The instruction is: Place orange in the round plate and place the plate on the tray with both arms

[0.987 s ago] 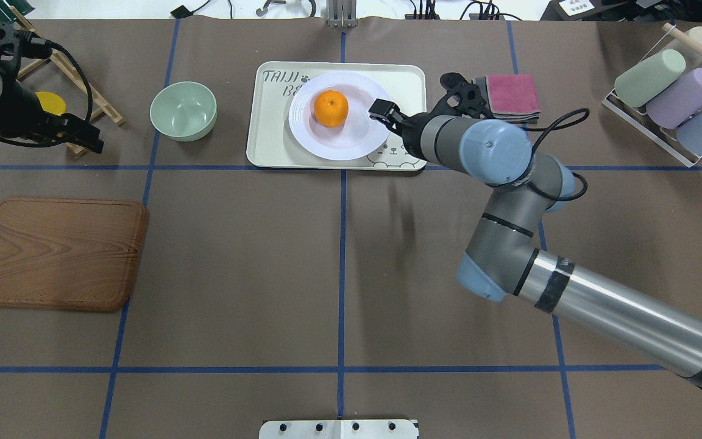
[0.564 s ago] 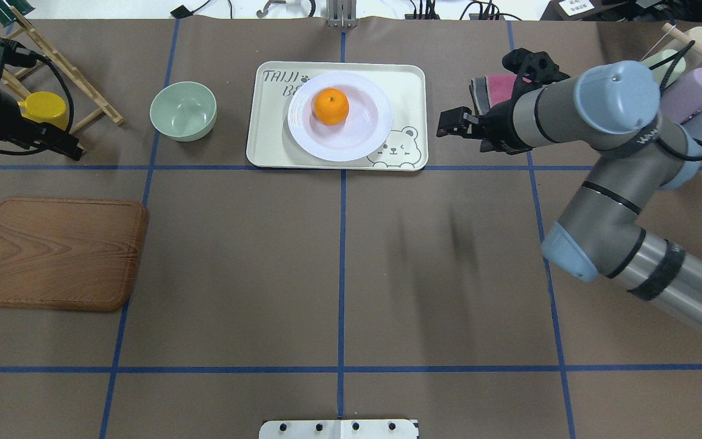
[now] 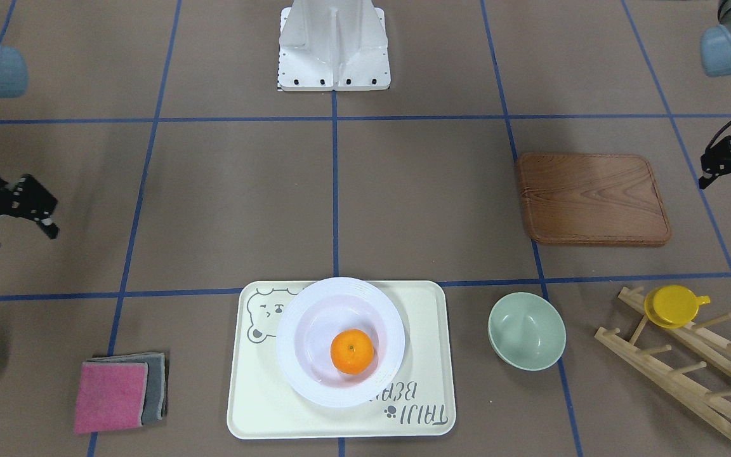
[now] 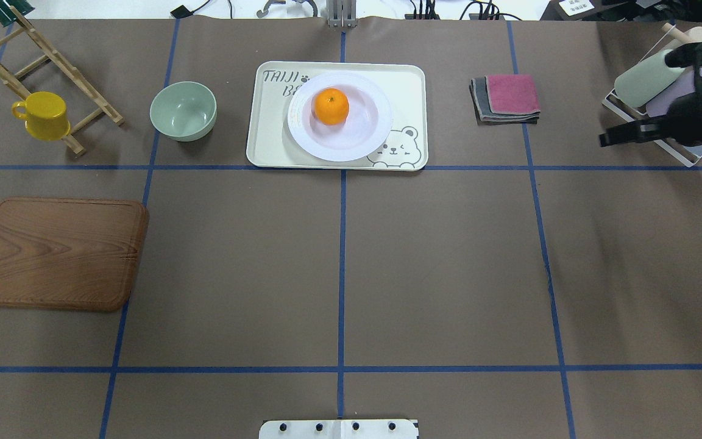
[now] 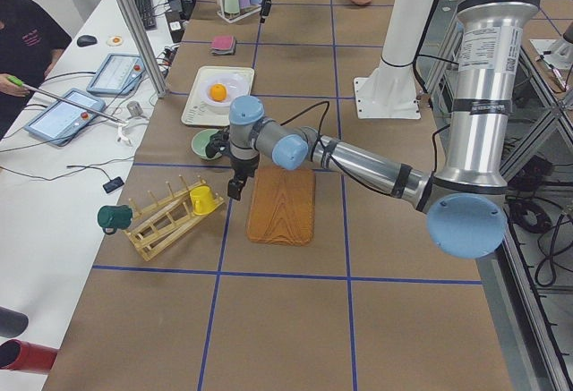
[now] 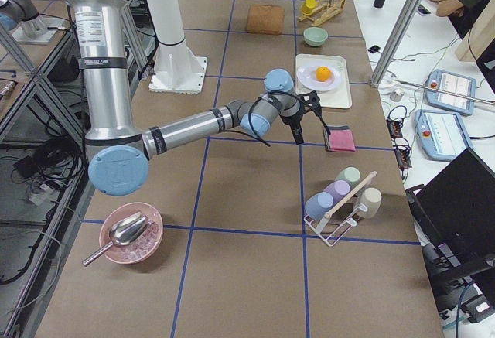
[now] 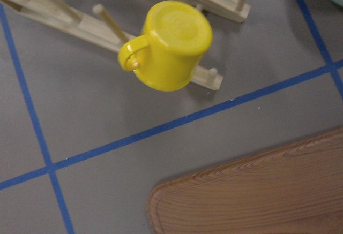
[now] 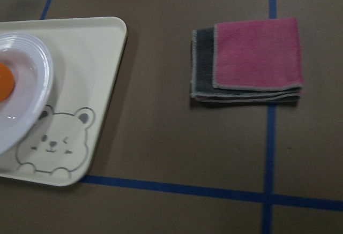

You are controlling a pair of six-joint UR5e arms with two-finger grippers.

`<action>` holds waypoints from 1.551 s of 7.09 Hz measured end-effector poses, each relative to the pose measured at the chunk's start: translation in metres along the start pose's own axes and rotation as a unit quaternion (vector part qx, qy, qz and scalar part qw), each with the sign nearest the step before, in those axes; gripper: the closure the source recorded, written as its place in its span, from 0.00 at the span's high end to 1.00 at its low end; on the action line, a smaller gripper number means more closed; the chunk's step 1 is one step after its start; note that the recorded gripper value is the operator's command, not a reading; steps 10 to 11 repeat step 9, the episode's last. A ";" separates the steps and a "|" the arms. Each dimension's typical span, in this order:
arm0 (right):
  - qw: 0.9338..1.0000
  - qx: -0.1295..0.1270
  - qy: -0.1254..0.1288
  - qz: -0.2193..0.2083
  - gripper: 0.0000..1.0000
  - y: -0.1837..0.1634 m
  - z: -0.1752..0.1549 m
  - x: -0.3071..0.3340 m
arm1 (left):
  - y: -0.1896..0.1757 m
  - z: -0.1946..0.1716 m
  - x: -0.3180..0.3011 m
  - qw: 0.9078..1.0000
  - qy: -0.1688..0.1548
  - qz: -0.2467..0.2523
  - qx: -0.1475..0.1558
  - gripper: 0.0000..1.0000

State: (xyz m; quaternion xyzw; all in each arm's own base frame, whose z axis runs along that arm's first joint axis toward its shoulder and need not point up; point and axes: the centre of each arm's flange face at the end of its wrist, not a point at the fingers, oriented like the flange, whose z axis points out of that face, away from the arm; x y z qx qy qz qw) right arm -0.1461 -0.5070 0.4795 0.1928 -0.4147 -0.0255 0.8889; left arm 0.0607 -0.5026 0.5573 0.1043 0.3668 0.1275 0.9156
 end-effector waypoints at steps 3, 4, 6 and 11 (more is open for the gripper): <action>0.995 -0.082 0.046 0.035 1.00 0.071 -0.028 0.122 | 0.033 0.012 -0.046 0.999 0.006 -0.047 -0.024 0.99; 0.993 -0.100 0.050 0.042 1.00 0.088 -0.028 0.135 | 0.042 0.014 -0.051 0.998 0.012 -0.059 -0.030 0.99; 0.987 -0.151 0.040 0.032 1.00 0.103 -0.030 0.147 | 0.057 0.017 -0.060 0.996 0.018 -0.074 -0.038 0.99; 0.985 -0.164 0.038 0.030 1.00 0.104 -0.047 0.163 | 0.063 0.016 -0.064 0.996 0.019 -0.081 -0.038 0.99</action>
